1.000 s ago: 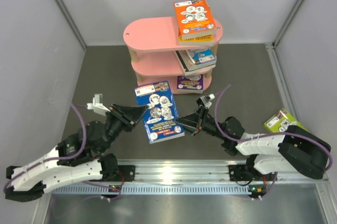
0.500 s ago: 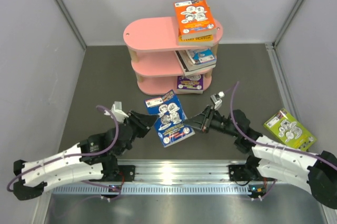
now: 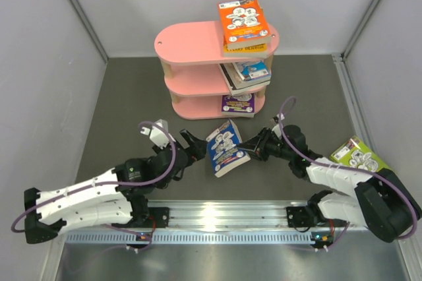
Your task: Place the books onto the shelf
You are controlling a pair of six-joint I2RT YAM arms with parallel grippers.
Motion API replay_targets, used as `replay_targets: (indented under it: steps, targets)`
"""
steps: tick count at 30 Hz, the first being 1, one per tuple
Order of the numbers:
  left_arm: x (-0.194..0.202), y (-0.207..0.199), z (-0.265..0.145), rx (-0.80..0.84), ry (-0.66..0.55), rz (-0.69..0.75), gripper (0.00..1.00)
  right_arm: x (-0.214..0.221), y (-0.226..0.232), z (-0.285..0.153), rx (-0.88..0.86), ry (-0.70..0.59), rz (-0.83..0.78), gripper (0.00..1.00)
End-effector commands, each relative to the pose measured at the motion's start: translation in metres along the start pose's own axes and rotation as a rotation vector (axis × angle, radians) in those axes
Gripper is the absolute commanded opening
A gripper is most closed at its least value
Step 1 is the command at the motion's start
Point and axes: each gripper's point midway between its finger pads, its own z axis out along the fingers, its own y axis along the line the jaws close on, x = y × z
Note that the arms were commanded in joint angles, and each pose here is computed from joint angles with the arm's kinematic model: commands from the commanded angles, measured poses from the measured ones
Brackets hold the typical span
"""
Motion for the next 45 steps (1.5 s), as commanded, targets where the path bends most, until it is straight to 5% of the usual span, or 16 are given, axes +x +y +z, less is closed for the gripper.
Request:
replay_targets:
  steps: [1,11,27,38,45]
  targets:
    - [-0.013,0.011,-0.011,-0.002,-0.024,-0.015,0.99,-0.008,0.052,-0.004,-0.197,-0.013,-0.064,0.0]
    - [-0.016,0.047,-0.025,0.015,-0.035,-0.105,0.98,-0.006,0.086,0.002,-0.303,0.075,-0.11,0.0]
    - [-0.009,0.04,-0.02,0.014,-0.019,-0.087,0.97,-0.037,0.112,0.05,-0.32,0.107,-0.107,0.0]
    - [-0.003,0.042,-0.017,0.004,-0.006,-0.075,0.96,-0.074,0.127,0.036,-0.576,0.007,-0.003,0.0]
    - [-0.009,0.034,-0.019,0.007,-0.009,-0.05,0.96,-0.105,0.114,0.026,-0.58,-0.081,0.016,0.0]
